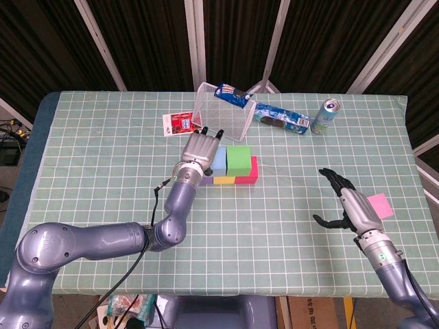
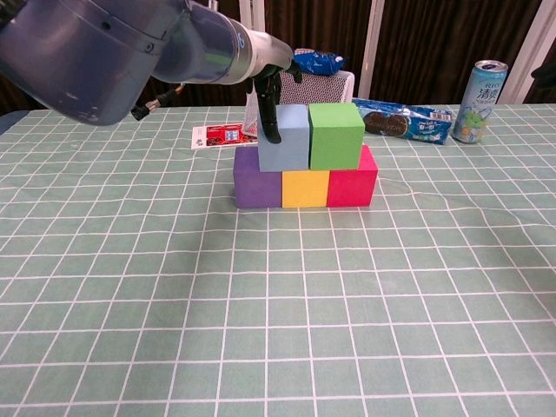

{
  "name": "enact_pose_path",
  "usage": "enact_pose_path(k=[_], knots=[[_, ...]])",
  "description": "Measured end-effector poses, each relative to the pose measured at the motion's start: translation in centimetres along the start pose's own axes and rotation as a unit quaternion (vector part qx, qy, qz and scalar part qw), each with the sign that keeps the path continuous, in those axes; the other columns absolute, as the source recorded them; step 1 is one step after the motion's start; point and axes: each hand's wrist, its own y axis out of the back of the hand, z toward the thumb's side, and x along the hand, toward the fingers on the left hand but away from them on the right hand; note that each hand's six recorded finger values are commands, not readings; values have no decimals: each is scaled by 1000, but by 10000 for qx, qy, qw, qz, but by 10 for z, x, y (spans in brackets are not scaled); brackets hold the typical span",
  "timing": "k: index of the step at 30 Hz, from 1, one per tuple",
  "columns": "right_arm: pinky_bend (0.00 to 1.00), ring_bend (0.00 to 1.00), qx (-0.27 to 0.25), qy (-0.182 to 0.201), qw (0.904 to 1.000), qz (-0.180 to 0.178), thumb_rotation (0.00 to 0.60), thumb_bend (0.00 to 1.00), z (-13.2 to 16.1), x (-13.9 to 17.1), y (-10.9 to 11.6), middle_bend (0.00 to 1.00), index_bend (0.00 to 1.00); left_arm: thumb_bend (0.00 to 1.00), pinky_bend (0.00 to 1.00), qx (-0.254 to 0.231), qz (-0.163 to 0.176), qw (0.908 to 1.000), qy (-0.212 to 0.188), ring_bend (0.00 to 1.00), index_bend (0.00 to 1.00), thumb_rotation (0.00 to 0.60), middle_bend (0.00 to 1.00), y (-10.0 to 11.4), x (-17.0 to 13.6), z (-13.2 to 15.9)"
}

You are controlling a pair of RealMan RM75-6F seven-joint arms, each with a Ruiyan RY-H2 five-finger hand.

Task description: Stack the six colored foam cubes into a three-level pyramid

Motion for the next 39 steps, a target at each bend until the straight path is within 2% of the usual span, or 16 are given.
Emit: enact_pose_path(k=[21, 26, 33, 39], knots=[[0, 0, 6, -1, 10000, 32, 600, 288, 0, 0, -2, 0, 0, 306, 182, -25, 21, 10000, -23, 78, 56, 600, 363, 0, 1, 2], [0, 0, 3, -3, 10000, 45, 600, 288, 0, 0, -3, 0, 0, 294, 173, -9, 2, 10000, -15, 78, 27, 600, 300, -1, 0, 1], [0, 0, 9, 10, 10000, 39, 600, 288, 1, 0, -3, 0, 0, 235, 130, -5, -6, 10000, 2, 21, 0, 600, 114, -2, 0, 0], [0, 0, 10, 23, 10000, 33, 600, 288, 2, 1, -2, 0, 0, 212, 130, -18, -19, 10000, 12, 20, 0, 600, 77, -1, -2, -3]])
